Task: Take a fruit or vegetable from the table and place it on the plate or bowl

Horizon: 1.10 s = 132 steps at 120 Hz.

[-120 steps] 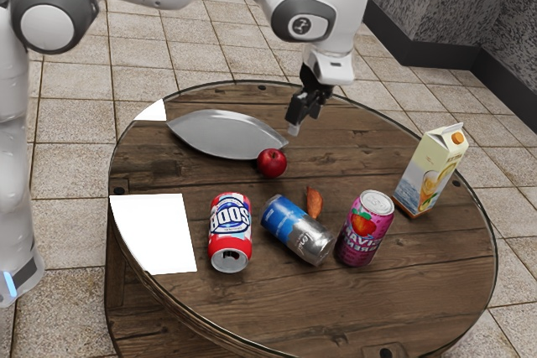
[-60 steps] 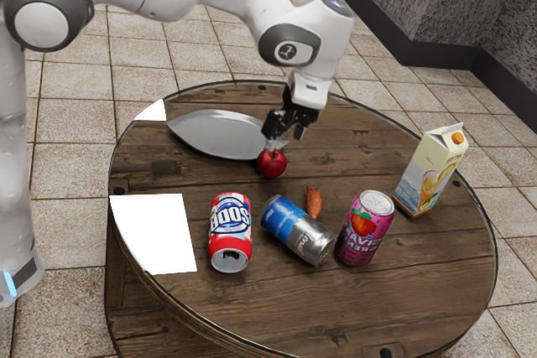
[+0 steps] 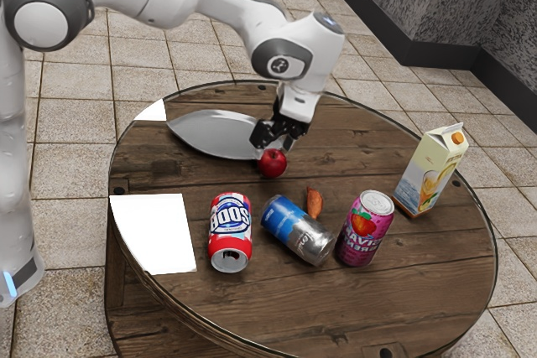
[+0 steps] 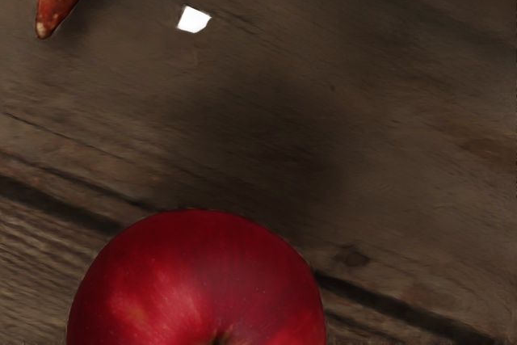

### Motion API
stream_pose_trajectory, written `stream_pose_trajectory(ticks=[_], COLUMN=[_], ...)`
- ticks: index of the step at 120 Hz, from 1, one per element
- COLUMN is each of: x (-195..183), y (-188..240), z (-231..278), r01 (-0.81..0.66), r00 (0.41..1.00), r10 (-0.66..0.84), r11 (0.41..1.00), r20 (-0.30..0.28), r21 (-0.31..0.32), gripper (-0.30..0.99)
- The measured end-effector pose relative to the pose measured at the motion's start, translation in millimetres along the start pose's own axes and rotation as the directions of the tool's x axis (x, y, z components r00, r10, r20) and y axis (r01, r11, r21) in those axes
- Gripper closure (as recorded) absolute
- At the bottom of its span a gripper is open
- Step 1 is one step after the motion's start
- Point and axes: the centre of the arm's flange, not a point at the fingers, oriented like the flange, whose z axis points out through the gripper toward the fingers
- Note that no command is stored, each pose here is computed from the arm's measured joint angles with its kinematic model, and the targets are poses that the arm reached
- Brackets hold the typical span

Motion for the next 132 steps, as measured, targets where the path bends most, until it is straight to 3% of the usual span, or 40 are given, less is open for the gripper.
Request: stream_pose_trajectory(ticks=[91, 112, 132], x=[1, 6, 6], y=[-15, -15, -16], z=[50, 54, 54], r01=[-0.034, -0.041, -0.037], r00=[0.999, 0.999, 0.999], r10=[0.034, 0.041, 0.037], r11=[0.999, 0.999, 0.999], r20=[0.006, 0.005, 0.004], r21=[-0.034, -0.035, -0.026], gripper=[0.00, 0.32, 0.48])
